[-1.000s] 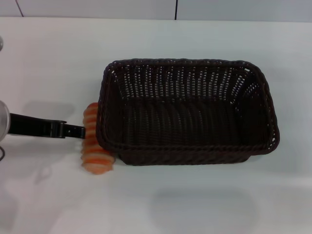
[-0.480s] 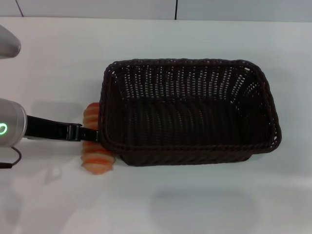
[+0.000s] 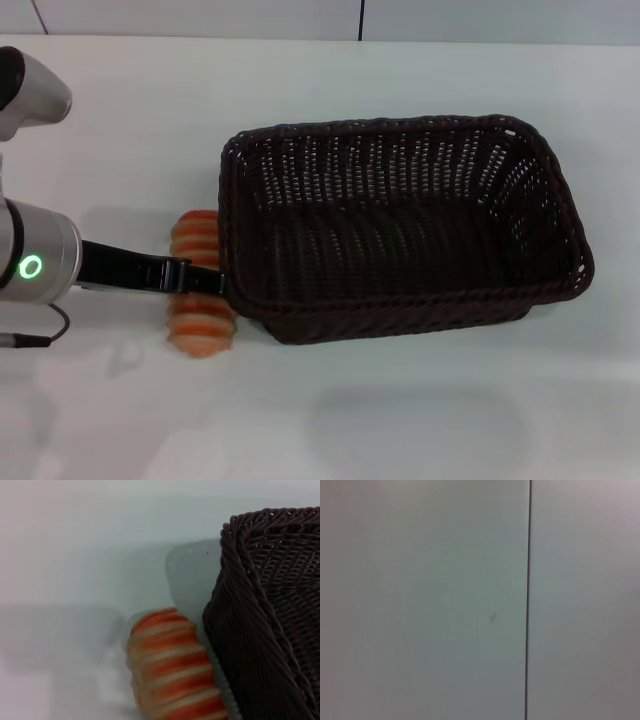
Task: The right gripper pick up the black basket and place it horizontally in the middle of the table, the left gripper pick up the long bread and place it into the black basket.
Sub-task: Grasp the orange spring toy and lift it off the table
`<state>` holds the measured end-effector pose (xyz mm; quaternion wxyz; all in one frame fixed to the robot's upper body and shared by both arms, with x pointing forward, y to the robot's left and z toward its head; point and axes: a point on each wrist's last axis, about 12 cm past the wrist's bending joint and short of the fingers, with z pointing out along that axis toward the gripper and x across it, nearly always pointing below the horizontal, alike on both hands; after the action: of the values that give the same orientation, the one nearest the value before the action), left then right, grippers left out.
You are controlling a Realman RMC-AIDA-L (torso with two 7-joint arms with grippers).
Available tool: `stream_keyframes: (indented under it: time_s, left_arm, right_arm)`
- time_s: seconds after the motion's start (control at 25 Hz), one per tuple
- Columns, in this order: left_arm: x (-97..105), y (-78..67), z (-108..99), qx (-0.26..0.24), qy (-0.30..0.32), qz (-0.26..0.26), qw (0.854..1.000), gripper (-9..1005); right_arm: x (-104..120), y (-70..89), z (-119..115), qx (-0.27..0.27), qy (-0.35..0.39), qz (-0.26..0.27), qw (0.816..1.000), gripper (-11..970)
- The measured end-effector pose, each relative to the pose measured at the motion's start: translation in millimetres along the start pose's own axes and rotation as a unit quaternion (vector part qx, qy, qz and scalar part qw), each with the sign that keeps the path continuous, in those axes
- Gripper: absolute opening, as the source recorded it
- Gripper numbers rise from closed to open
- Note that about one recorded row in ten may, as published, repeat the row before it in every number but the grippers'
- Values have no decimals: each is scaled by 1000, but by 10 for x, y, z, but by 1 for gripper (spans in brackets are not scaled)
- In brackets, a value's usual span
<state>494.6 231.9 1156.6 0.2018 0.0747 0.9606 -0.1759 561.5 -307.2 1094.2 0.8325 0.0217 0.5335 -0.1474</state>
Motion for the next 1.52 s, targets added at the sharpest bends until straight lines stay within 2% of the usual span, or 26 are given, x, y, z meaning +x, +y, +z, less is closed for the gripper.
stream_keyframes:
  time_s: [0.72, 1.52]
  left_arm:
    - [-80, 37, 167, -6, 2, 4, 1000, 807]
    - [-113, 89, 224, -20, 4, 6, 1000, 774]
  right_arm:
    - [-13, -8, 2, 0, -6, -1, 1000, 492]
    - [-25, 3, 15, 0, -10, 0, 1000, 492]
